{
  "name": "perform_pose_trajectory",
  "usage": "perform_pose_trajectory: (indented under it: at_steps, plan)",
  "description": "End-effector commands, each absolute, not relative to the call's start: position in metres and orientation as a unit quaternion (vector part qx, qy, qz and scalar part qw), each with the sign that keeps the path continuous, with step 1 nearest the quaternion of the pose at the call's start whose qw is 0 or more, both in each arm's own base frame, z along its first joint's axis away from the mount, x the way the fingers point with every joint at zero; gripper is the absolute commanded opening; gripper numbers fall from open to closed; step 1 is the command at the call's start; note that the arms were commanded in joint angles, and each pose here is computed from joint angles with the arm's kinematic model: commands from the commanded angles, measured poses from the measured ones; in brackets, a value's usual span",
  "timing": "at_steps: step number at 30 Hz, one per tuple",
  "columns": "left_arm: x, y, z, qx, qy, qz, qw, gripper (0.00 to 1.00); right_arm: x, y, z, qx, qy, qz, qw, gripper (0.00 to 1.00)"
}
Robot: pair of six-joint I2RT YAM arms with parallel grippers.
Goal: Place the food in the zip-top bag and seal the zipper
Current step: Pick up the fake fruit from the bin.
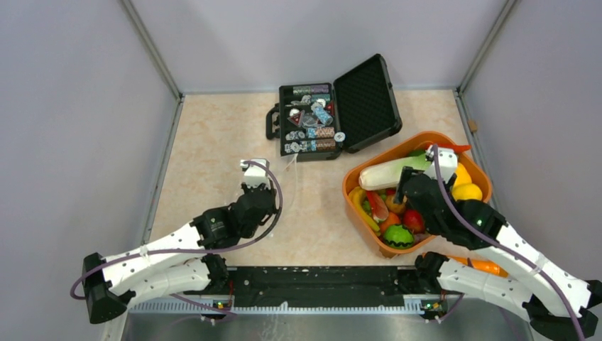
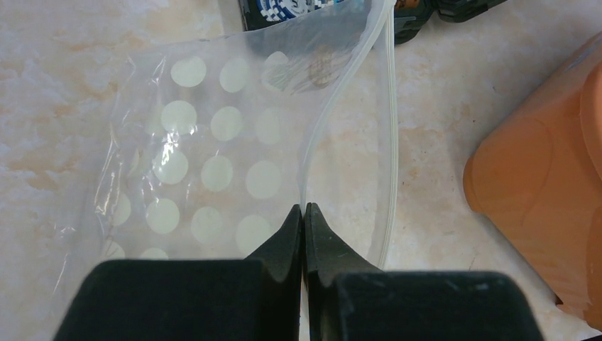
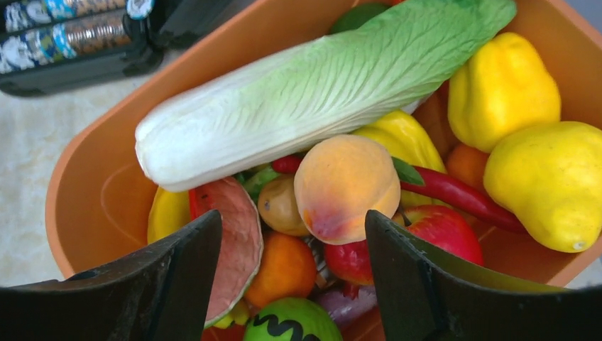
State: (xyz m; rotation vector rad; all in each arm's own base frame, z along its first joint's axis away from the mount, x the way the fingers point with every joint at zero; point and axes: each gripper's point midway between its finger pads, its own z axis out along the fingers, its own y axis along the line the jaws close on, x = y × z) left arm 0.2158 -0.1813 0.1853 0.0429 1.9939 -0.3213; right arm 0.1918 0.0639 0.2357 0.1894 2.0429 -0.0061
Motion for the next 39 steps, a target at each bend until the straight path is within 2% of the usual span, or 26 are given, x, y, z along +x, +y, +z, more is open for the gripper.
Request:
perform_pose_trajectory:
  at_steps: [1,6,9,12,14,16,21,28,34,39]
  plan:
    - [0.22,-0.19,0.193,0.021,0.828,-0.151,0.539,0.0,0.192,0.082,0.237,0.049,0.87,0.035,0.489,0.73]
    - [0.219,-0.191,0.194,0.022,0.828,-0.154,0.539,0.0,0.19,0.132,0.225,-0.019,0.888,0.126,0.442,0.67]
    - [0.218,-0.188,0.193,0.022,0.828,-0.152,0.539,0.0,0.178,0.157,0.225,-0.063,0.885,0.19,0.42,0.66]
    - [0.218,-0.187,0.194,0.02,0.827,-0.154,0.541,0.0,0.171,0.164,0.221,-0.064,0.892,0.209,0.396,0.66]
    - [0.218,-0.188,0.196,0.021,0.825,-0.155,0.543,0.0,0.167,0.162,0.211,-0.059,0.904,0.196,0.376,0.69]
    - [0.218,-0.188,0.196,0.023,0.825,-0.154,0.543,0.0,0.166,0.154,0.198,-0.054,0.917,0.167,0.357,0.75]
    - [0.22,-0.19,0.197,0.026,0.824,-0.153,0.545,0.0,0.166,0.153,0.173,-0.054,0.936,0.13,0.322,0.76]
    - [0.219,-0.186,0.194,0.028,0.825,-0.148,0.545,0.0,0.172,0.146,0.172,-0.049,0.94,0.095,0.322,0.65]
    - [0.218,-0.186,0.194,0.026,0.823,-0.152,0.546,0.0,0.167,0.144,0.153,-0.056,0.953,0.071,0.288,0.56]
    - [0.219,-0.189,0.193,0.034,0.824,-0.15,0.545,0.0,0.165,0.136,0.151,-0.065,0.957,0.045,0.278,0.54]
